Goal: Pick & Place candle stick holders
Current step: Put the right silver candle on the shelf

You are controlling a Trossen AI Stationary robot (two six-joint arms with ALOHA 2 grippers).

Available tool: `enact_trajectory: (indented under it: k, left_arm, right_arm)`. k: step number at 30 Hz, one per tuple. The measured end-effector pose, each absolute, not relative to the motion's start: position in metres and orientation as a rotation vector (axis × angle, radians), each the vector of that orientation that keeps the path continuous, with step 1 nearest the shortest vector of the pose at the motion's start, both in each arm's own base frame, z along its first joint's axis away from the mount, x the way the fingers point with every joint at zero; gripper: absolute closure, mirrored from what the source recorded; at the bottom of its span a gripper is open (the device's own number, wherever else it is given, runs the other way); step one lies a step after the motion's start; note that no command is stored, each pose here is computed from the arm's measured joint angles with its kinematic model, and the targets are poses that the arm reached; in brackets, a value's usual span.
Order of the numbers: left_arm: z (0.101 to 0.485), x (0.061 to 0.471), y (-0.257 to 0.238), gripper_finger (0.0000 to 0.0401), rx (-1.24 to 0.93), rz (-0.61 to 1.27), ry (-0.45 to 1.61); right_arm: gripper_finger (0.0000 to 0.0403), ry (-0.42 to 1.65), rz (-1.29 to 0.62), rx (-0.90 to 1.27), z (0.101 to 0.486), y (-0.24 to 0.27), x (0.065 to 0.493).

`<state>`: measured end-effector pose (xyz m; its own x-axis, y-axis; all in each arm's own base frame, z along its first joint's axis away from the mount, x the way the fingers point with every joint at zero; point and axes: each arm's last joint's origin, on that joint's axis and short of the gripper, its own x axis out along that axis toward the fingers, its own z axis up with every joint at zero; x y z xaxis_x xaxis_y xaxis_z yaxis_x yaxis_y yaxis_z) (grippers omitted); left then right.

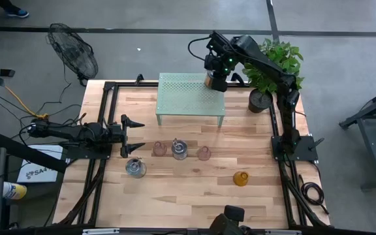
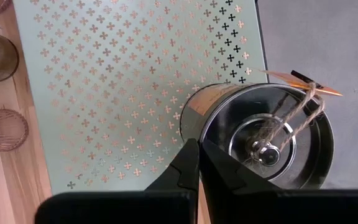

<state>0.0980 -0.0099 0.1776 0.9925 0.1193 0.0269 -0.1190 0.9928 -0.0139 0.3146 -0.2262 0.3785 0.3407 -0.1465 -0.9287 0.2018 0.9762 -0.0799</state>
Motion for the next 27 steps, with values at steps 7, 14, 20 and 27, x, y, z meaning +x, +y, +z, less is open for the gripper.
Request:
enact_trajectory:
  k: [7, 14, 20, 27]
  left_arm:
    - [0.1775, 0.098, -0.0099, 0.0002, -0.012, 0.119, -0.028]
    - [0.1775, 0.098, -0.0099, 0.0002, -0.012, 0.119, -0.027]
    - [0.1775, 0.098, -0.01, 0.0002, -0.012, 0.115, -0.028]
    - [0.1775, 0.098, -0.01, 0.0002, -0.012, 0.115, -0.027]
  right_arm:
    - [0.0403, 1.23, -0.228, 0.059, 0.3689, -0.2306, 0.3201]
    - [0.0402, 1.233, -0.246, 0.046, 0.3688, -0.231, 0.3209]
    - [0.0383, 1.229, -0.249, 0.046, 0.3687, -0.2314, 0.3214]
    - [0.0335, 1.224, -0.276, 0.031, 0.369, -0.2311, 0.3239]
